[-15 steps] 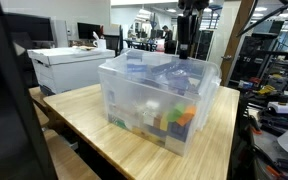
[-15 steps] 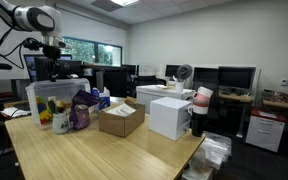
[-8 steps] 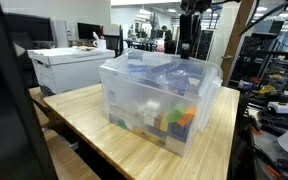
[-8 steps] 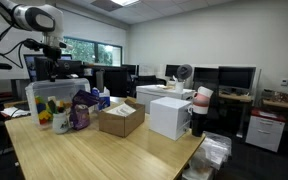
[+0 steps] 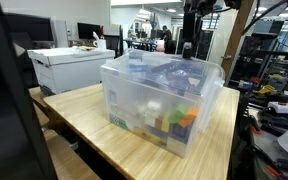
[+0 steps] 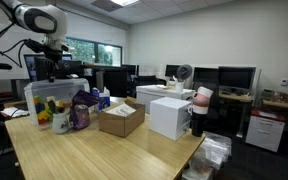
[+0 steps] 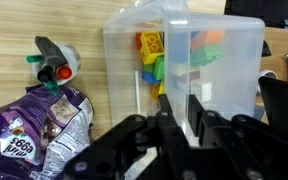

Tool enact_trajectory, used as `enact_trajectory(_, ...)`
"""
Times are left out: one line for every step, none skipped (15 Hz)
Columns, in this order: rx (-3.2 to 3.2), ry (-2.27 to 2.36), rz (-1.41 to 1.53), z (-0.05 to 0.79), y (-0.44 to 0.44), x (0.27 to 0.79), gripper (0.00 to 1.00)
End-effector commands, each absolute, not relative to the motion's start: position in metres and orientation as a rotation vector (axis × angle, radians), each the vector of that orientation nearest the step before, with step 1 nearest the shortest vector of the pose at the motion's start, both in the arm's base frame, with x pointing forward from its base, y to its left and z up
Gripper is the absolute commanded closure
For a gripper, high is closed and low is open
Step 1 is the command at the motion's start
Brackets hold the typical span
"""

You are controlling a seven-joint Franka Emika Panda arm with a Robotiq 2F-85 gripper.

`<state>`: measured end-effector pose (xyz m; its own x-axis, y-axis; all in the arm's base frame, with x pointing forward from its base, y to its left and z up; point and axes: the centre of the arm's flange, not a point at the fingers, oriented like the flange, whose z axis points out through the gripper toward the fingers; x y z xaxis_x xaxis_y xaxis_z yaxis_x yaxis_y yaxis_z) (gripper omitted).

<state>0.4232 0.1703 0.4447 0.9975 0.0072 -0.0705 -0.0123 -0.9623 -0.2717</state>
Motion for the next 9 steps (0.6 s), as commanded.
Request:
enact_trajectory(-2.801,-0.01,0.105,0.434,0.158,0.409,0.92)
enact_trajectory(-2.816,0.001,0.103,0.434,0.159,0.408,0.92)
enact_trajectory(-2.838,0.002,0.1,0.434,0.161,0.407,0.92)
enact_trajectory(-2.844,-0.001,0.099,0.434,0.163,0.407,0.87)
enact_trajectory(-2.847,-0.013,0.096,0.434,0.165,0.406,0.53)
enact_trajectory(-2.846,-0.021,0.095,0.434,0.167,0.405,0.53)
enact_trajectory(-2.843,-0.031,0.088,0.433,0.169,0.404,0.49)
enact_trajectory(-2.837,-0.04,0.09,0.43,0.17,0.403,0.45)
enact_trajectory(-2.831,-0.047,0.091,0.428,0.171,0.402,0.41)
